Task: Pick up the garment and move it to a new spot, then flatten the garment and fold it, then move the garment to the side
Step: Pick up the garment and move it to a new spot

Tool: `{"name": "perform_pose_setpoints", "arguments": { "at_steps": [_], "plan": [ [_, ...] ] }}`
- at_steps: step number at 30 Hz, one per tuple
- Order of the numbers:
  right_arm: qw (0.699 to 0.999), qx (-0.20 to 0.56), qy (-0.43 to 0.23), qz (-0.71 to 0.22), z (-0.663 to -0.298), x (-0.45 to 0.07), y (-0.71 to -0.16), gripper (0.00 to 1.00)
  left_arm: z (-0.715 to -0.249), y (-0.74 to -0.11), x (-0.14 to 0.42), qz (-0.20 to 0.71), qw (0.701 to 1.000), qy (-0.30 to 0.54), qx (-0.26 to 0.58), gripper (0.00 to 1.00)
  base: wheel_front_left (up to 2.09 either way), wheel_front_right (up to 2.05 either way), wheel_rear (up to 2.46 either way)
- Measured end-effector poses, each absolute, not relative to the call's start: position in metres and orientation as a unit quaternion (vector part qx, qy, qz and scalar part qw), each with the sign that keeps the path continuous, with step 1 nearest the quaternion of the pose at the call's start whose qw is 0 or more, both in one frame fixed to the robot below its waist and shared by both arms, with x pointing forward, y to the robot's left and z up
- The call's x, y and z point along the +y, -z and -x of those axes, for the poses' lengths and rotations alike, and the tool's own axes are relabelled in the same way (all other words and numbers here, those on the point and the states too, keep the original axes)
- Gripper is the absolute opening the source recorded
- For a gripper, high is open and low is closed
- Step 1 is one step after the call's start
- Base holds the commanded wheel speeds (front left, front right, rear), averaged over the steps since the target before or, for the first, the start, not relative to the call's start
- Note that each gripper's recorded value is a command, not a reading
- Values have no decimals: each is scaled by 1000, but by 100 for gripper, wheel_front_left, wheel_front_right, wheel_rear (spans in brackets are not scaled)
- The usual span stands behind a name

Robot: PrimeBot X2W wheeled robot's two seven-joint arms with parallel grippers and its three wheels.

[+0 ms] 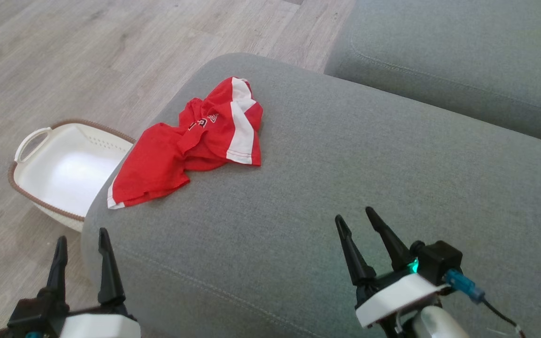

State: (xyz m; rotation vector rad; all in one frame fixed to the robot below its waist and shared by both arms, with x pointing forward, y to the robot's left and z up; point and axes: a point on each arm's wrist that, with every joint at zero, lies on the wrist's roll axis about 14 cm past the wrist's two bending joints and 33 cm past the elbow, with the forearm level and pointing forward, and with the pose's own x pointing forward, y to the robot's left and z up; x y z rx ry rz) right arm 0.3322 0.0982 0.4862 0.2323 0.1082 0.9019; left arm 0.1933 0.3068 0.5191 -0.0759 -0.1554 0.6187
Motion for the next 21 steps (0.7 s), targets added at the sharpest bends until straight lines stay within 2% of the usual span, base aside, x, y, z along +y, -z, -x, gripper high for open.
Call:
{"name": "perform_pose_setpoints", "arguments": {
  "at_steps": [12, 21],
  "plan": [
    [894, 56, -430, -115, -334, 96, -485, 100, -189, -519, 314, 35, 945, -315, -77, 100, 0, 0, 0],
    [914, 59, -385, -114, -358, 72, -475, 100, -201, -506, 321, 37, 954, -292, -52, 100, 0, 0, 0]
  ]
}}
